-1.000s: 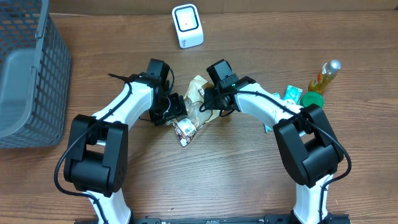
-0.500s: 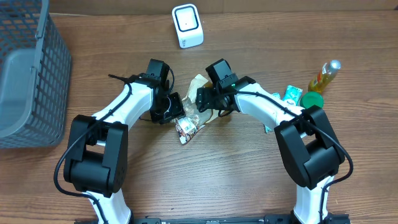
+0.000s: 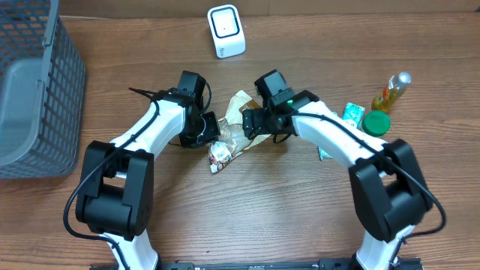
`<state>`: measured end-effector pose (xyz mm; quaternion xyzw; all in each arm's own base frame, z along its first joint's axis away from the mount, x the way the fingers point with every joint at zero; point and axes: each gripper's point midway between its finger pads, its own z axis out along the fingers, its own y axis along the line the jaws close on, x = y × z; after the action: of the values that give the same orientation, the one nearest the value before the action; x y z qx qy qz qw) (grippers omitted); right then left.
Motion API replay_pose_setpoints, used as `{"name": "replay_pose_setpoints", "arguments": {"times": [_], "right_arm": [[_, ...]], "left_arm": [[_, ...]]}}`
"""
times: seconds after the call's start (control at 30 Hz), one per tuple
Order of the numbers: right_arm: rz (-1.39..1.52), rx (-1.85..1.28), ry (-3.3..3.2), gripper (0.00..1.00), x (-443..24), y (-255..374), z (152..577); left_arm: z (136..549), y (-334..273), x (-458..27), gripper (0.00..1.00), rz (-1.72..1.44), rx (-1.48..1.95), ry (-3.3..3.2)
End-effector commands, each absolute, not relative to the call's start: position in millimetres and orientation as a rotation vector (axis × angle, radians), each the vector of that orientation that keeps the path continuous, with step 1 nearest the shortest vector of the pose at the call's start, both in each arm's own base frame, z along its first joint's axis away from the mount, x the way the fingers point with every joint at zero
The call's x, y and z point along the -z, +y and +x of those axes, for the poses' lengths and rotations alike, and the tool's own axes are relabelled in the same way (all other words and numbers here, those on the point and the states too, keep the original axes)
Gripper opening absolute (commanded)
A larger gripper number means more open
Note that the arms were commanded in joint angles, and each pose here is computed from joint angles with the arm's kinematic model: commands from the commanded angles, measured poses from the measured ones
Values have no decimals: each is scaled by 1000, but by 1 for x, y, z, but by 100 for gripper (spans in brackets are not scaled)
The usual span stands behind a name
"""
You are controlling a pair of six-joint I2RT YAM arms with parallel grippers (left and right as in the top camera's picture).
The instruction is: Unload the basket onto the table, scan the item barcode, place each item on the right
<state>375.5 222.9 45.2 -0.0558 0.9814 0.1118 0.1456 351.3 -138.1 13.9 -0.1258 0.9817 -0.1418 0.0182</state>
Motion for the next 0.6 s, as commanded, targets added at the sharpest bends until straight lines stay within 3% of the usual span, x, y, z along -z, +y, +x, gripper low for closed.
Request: {"name": "replay_pose_setpoints", "arguments": {"times": [0.0, 0.3, 0.57], "right_arm": [[-130, -289, 2771, 100, -67, 200, 388], [-241, -481, 2807, 100, -66, 194, 384], [-226, -475, 2819, 100, -65, 189, 384]], "left_arm": [[343, -105, 9, 20, -340, 147, 3075], [341, -107, 9, 22, -205, 156, 3093], [335, -109, 9, 9, -181, 179, 3120]]}}
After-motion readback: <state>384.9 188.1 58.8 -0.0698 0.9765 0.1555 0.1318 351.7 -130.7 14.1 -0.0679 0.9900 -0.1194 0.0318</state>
